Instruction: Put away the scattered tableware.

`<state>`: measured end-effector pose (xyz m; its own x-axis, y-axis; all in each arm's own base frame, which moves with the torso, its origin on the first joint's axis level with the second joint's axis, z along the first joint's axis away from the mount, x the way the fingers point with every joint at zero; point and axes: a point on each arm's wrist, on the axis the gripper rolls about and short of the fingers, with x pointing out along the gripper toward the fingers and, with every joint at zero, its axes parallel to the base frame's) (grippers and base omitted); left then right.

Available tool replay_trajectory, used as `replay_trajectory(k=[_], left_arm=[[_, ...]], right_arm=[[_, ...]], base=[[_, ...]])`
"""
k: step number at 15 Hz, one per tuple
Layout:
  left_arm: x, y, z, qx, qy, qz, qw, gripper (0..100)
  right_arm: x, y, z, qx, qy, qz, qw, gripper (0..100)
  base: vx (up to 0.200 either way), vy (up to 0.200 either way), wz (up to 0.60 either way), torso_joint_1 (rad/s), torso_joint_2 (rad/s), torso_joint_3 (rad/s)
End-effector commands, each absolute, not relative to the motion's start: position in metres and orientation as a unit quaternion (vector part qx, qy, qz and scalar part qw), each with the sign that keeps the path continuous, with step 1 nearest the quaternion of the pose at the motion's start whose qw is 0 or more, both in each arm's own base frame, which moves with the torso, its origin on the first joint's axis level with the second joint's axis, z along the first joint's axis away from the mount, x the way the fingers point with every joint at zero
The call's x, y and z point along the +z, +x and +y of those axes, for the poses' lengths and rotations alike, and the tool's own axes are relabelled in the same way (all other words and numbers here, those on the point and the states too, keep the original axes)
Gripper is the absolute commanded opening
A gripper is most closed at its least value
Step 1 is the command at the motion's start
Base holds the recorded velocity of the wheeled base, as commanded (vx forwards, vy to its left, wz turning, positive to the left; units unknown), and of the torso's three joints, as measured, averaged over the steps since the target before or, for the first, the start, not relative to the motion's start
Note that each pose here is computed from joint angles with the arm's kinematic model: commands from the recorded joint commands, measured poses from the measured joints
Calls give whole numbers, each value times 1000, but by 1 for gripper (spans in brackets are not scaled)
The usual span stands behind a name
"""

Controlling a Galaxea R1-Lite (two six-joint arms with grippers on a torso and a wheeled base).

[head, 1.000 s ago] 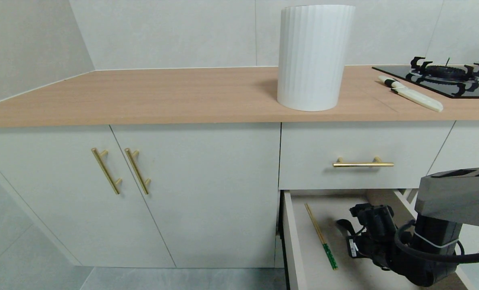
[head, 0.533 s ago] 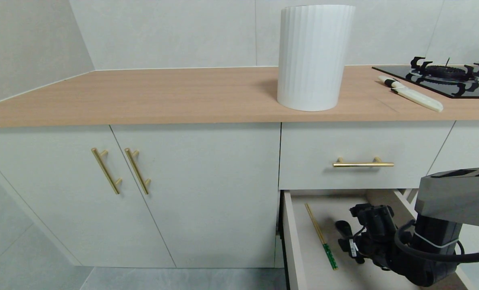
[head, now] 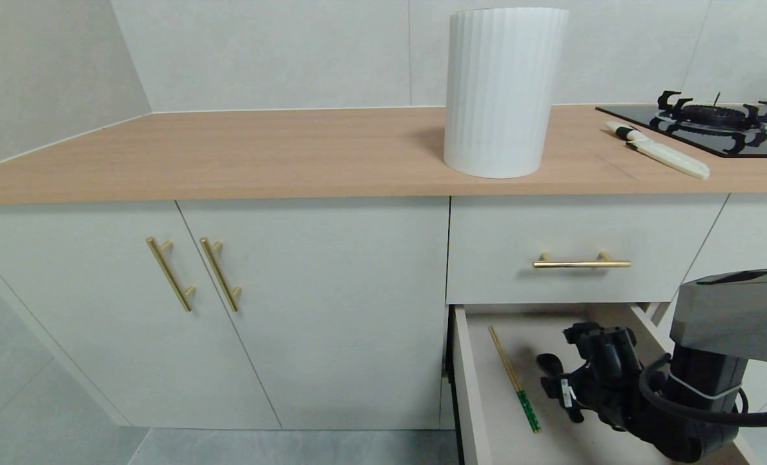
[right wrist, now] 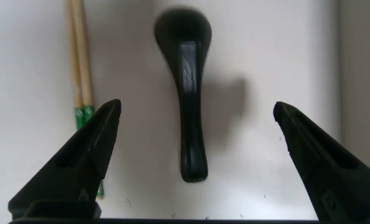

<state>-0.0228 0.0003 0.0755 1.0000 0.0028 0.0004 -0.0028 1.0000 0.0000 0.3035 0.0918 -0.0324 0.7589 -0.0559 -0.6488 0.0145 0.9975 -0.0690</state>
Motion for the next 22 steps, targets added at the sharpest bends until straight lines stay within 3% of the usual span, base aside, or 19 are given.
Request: replay_trajectory(k=[1,3,7,12,19,22], left_arm=[[75,-23,0,2,0,0,1000,100],[75,-23,0,2,0,0,1000,100],[75,-23,0,2,0,0,1000,100],[75,-23,0,2,0,0,1000,100],[75,-23,0,2,1,0,1000,100],[75,-23,0,2,1,0,1000,100]], right_arm=[[-29,300,91,-17,-28,339,940,100],[-24,299,90,-17,-24,327,945,100],[30,289,84,-17,-7,280,960,100],[92,247,83,35,-10,315,948,100],[129,221,84,86,11,408,909,100],[129,221,84,86,10,410,908,100]], base=[[0,0,0,0,0,0],[0,0,0,0,0,0],[0,0,0,0,0,0],[0,0,0,0,0,0],[0,0,0,0,0,0],[0,0,0,0,0,0]])
